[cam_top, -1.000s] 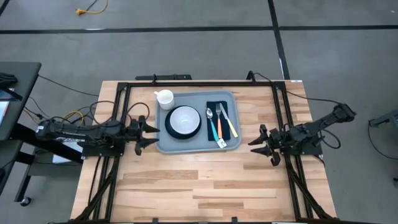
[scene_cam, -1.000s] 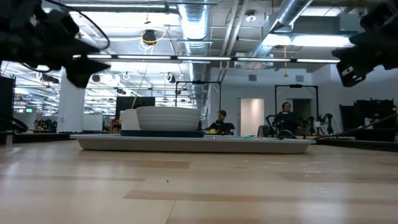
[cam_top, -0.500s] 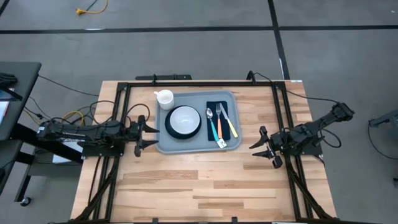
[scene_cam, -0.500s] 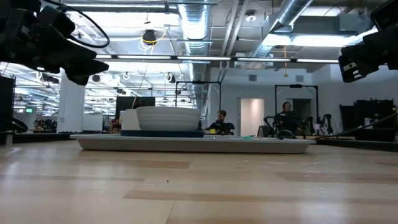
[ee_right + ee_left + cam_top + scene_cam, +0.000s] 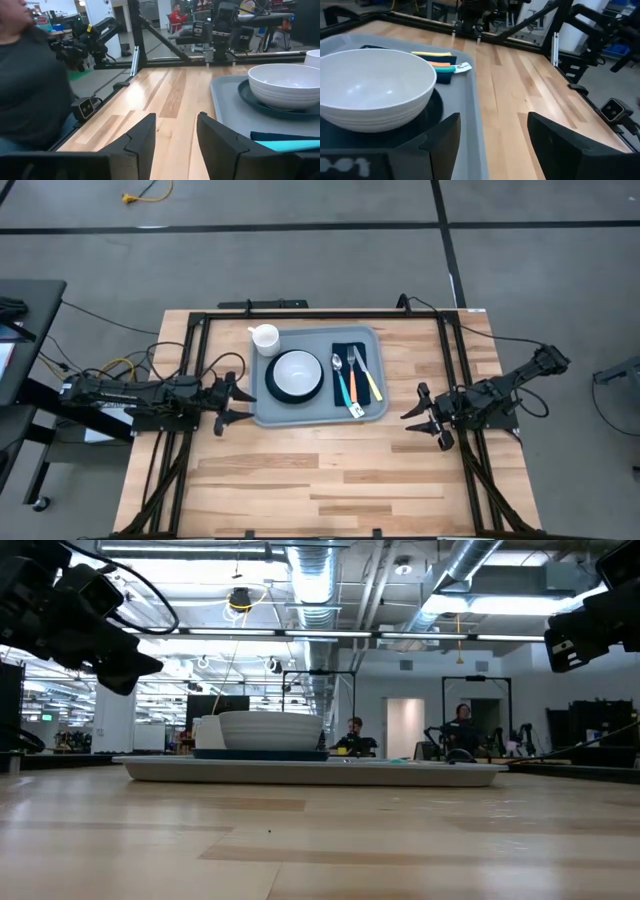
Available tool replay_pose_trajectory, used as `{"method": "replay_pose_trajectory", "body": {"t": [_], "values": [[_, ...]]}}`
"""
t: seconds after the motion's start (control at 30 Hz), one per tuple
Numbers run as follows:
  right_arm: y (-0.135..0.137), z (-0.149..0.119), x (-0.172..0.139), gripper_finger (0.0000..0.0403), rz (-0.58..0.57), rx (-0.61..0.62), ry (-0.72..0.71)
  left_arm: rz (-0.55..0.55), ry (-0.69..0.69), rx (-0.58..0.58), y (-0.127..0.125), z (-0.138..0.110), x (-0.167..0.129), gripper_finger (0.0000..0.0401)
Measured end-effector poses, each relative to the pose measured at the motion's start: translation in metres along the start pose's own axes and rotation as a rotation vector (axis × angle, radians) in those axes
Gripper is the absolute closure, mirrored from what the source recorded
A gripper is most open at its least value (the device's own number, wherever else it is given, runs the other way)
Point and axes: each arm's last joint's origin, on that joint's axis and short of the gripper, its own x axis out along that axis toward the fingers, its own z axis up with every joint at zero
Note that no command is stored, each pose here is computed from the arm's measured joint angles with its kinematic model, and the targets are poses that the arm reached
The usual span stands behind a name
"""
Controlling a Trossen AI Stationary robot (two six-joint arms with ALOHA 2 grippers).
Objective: Set up tray
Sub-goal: Return to Home Position
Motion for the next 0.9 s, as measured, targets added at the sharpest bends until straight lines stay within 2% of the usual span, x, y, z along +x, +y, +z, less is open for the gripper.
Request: {"method": "replay_pose_trajectory", "body": {"t": [0.43, 0.9], "values": [[0.0, 0.0, 0.0, 0.027, 0.0, 0.0, 0.001, 0.027, -0.011, 0.001, 0.001, 0.0, -0.001, 0.0182], [0.0, 0.0, 0.0, 0.0269, -0.001, 0.0, 0.001, -0.037, -0.203, 0.008, -0.005, 0.014, -0.015, 0.0182]]}}
